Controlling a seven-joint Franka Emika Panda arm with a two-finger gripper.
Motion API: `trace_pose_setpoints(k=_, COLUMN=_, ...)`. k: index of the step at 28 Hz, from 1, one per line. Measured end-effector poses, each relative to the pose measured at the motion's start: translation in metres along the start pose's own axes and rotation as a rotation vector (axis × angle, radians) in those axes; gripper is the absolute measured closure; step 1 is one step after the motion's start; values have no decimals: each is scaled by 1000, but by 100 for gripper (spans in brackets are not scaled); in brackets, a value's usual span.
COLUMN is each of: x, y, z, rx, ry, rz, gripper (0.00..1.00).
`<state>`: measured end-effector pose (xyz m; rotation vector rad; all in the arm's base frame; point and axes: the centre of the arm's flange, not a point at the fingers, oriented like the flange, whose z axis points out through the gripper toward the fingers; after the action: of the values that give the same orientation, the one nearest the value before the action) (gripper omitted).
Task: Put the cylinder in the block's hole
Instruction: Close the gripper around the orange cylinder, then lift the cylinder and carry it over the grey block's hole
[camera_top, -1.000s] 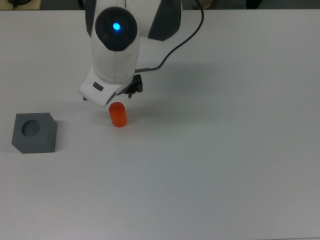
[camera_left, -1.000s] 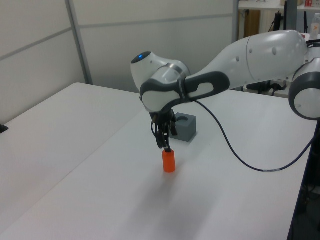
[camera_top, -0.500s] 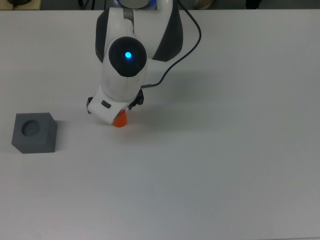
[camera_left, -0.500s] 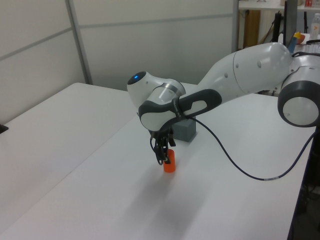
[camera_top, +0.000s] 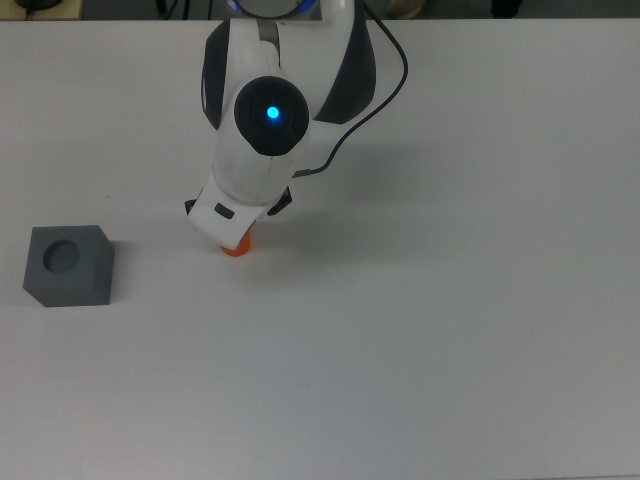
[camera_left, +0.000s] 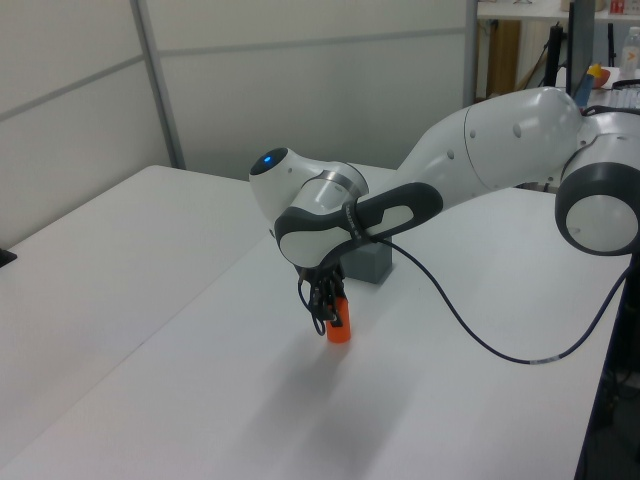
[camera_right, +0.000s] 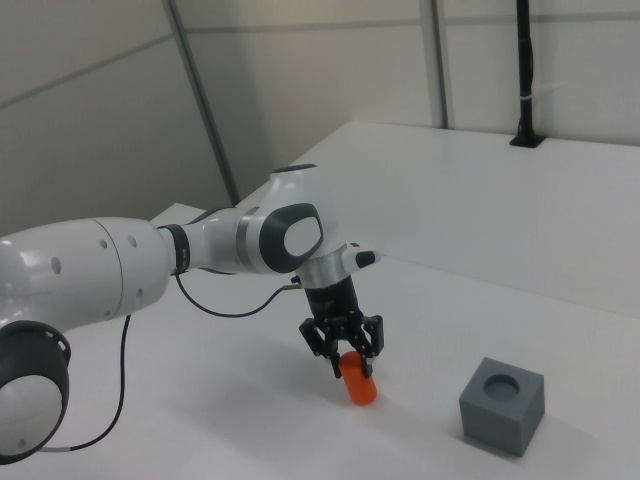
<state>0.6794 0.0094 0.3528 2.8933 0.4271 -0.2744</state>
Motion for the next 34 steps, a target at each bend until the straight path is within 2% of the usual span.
trace_pose_setpoints(k=6, x=-1, y=10, z=-15, rx=4, ry=29, rz=34, gripper=48)
trace_pose_setpoints(k=9, x=-8, y=30, z=-37, rx=35, ry=77, rz=97, gripper=48)
trace_pose_setpoints(k=12, x=-24, y=69, z=-65, rx=56, ry=136, rz=182, gripper=48)
trace_pose_setpoints(k=16, x=-54, y=128, z=-83, rx=69, ry=179, rz=294, gripper=48)
trace_pose_setpoints(k=21, x=-90, y=195, z=-78, rx=79, ry=192, rz=418, gripper=48)
trace_pose_setpoints(k=25, x=-104, y=230, z=-72, rx=61, ry=248, rz=481, gripper=48)
trace_pose_setpoints(k=29, x=-104, y=247, z=-62, rx=48, ry=293, rz=510, gripper=48)
trace_pose_setpoints(k=34, x=-98, y=251, z=-47, rx=41, ry=293, rz=515, gripper=48)
